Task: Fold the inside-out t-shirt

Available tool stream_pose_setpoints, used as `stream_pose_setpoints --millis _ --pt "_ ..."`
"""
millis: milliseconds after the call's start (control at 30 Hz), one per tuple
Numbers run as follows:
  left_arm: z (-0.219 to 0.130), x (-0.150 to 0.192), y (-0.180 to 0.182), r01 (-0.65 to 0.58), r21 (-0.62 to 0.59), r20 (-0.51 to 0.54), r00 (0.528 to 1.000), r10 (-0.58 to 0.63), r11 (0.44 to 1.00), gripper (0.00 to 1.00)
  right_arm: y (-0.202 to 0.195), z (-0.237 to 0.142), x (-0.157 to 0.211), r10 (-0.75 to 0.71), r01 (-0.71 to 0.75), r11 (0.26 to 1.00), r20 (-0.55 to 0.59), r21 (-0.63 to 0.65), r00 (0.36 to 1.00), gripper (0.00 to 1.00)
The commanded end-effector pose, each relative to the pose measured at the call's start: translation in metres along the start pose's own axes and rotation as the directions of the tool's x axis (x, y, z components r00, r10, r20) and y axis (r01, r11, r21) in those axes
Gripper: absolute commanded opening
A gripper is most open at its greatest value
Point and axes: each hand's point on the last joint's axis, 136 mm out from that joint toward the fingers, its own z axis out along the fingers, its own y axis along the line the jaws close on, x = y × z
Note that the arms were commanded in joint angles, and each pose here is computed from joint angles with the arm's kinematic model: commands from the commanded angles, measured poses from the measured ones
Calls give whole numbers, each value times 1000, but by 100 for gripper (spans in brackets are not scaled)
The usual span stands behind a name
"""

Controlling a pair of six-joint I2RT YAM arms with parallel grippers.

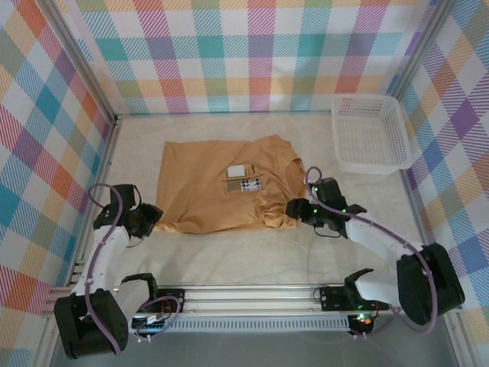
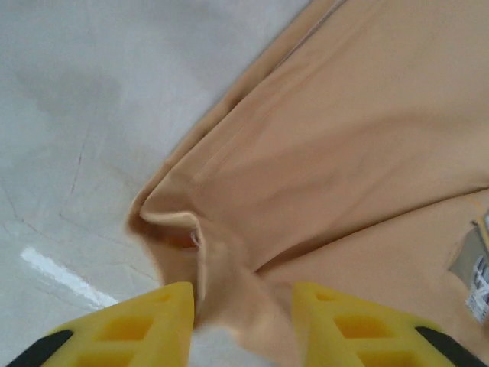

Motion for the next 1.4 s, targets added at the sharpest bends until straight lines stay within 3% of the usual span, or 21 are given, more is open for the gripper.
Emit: stream_pose_setpoints --millis 0,133,267,467,700,833,967,1133,1233,1367 --pt "-33 -31 -22 -86 -8 134 987 87 996 40 7 -21 -34 -56 48 994 82 95 995 57" --pt "-34 -43 -78 -177 72 149 975 164 982 43 26 7 -77 -111 102 985 57 137 992 53" --pt "14 -40 -124 -193 141 19 981 192 971 44 22 69 -120 -67 75 973 -44 217 997 52" --pt "103 -51 -140 -173 64 -141 973 181 983 42 12 134 -161 33 -7 973 -109 229 993 50" --pt "177 -90 -144 -155 -38 -154 977 147 987 41 9 186 -218 68 -46 981 -109 188 992 46" --pt "197 -116 -152 -156 -54 -144 979 147 986 40 15 199 -264 59 -50 991 -78 121 995 43" --pt "187 -141 -169 -178 -28 -95 980 174 984 41 38 173 -295 5 -4 996 -13 92 1000 44" --pt "133 -137 -188 -221 12 -15 975 221 975 43 71 122 -267 -80 84 991 -46 102 996 43" --pt "103 -109 -185 -258 26 -9 966 258 966 44 85 95 -213 -160 168 980 -77 110 984 41" --pt "90 -62 -167 -261 70 -61 962 265 963 44 80 67 -121 -230 253 954 -146 164 962 40"
